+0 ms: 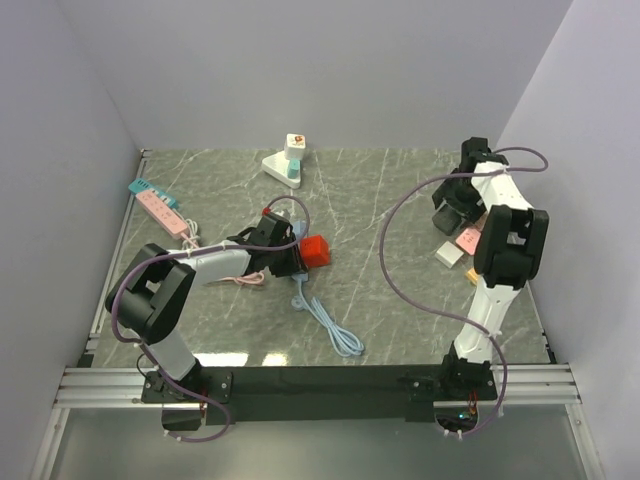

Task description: Pull the plug off the socket

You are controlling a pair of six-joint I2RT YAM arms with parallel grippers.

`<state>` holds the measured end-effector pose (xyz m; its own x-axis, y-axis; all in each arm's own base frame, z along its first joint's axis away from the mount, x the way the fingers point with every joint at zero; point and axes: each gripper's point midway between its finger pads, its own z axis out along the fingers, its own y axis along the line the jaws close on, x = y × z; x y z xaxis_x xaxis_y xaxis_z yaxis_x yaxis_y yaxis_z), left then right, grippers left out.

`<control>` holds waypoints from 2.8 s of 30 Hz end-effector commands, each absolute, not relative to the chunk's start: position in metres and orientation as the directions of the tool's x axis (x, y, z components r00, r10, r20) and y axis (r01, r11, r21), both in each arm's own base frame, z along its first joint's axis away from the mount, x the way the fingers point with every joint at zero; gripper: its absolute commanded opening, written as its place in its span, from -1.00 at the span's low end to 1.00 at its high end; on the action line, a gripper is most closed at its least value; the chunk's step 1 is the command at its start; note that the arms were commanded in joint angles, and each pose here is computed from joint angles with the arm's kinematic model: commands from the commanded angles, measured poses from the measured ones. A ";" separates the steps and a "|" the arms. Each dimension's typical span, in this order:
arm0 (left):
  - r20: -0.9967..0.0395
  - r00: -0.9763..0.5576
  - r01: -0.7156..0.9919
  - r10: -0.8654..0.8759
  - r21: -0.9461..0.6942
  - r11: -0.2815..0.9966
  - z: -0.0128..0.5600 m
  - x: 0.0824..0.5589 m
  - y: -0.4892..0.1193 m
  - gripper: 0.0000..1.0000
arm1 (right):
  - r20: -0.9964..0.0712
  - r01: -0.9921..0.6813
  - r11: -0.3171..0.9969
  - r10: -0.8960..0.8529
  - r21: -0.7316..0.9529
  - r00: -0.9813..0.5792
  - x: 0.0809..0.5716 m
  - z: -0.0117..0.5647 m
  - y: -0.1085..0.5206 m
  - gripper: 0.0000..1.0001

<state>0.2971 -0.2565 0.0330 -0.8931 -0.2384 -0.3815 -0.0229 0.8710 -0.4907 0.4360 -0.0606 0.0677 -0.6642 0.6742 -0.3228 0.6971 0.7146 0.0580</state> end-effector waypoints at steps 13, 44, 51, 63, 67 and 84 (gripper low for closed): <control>-0.452 -0.849 0.054 -0.275 -0.592 0.804 0.075 0.315 -0.271 -0.99 | -0.391 0.087 0.764 0.421 0.640 -0.818 0.400 0.181 0.127 0.90; -0.461 -0.848 0.176 -0.261 -0.710 0.682 0.119 0.312 -0.297 -0.99 | -0.216 -0.148 0.597 0.043 0.789 -0.975 0.333 0.114 0.331 0.80; -0.464 -0.844 0.157 -0.269 -0.694 0.703 0.115 0.312 -0.288 -0.99 | -0.192 -0.118 0.630 0.050 0.768 -0.980 0.332 0.110 0.325 -0.43; -0.450 -0.836 0.084 -0.315 -0.671 0.736 0.095 0.305 -0.252 -0.99 | -0.174 -0.087 0.539 0.111 0.838 -0.979 0.385 0.158 0.243 -1.00; -0.445 -0.837 0.074 -0.320 -0.670 0.738 0.093 0.306 -0.249 -0.99 | -0.201 -0.101 0.539 0.131 0.836 -0.971 0.388 0.163 0.241 -1.00; -0.480 -0.807 0.083 -0.345 -0.670 0.738 0.116 0.332 -0.253 -0.99 | -0.184 -0.019 0.544 0.249 0.839 -0.951 0.324 0.163 0.290 -1.00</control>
